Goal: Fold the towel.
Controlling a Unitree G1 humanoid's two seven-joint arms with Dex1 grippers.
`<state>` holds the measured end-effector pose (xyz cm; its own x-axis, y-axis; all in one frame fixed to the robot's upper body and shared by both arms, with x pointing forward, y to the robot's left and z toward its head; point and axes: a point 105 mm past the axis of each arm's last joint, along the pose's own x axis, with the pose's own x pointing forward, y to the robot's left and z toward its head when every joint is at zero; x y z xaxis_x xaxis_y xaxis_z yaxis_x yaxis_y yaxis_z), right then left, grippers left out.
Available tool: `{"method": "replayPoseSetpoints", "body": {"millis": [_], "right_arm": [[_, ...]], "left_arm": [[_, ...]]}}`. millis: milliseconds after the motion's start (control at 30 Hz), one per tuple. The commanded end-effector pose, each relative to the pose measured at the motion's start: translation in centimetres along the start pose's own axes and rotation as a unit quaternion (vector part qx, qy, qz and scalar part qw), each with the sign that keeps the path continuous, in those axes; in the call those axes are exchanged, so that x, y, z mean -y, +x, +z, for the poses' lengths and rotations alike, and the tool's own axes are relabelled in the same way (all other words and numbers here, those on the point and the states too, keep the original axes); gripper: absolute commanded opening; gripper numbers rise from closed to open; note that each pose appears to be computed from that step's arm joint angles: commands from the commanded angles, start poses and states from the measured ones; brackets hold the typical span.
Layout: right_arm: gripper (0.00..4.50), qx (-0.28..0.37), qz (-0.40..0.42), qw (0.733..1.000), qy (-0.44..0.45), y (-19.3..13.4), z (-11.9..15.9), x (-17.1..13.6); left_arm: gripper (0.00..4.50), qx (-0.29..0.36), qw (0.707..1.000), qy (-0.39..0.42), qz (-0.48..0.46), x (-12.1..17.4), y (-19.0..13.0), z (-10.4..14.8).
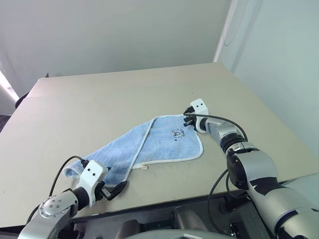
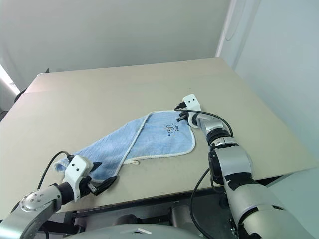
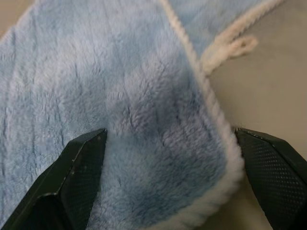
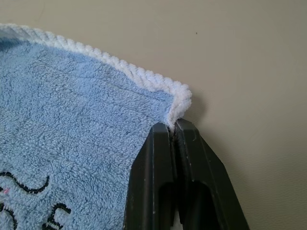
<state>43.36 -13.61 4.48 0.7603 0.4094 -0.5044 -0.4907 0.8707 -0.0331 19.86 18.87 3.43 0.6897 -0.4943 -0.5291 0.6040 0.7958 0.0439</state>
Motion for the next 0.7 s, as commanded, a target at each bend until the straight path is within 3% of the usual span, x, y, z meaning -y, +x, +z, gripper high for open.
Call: {"method": "replayPoseSetpoints", "body": {"millis": [33, 67, 167, 533, 700], "right_arm": [[0.02, 0.033, -0.007, 0.999, -0.017, -0.1, 2.4, 0.2], [0.02, 0.034, -0.008, 0.999, -0.016, -0.2, 2.4, 0.3], [0.0, 0.037, -0.011, 0.999, -0.012, -0.2, 2.6, 0.3], [0.0, 0.04, -0.012, 0.999, -0.007, -0.1, 2.3, 0.3], [0.0, 0.074, -0.016, 0.997, -0.02, -0.4, 3.3, 0.5]], "left_arm": [[4.5, -0.023, 1.0, 0.009, -0.006, 0.0, 0.2, -1.1], [4.5, -0.025, 1.0, 0.009, -0.009, 0.0, 0.2, -1.2], [3.93, -0.028, 0.999, 0.014, -0.032, 0.7, 0.1, -1.2], [0.12, -0.032, 0.998, 0.003, -0.049, 0.7, -0.5, -1.4], [0.02, 0.021, 0.999, -0.018, -0.018, -1.6, -2.4, 1.1]]}}
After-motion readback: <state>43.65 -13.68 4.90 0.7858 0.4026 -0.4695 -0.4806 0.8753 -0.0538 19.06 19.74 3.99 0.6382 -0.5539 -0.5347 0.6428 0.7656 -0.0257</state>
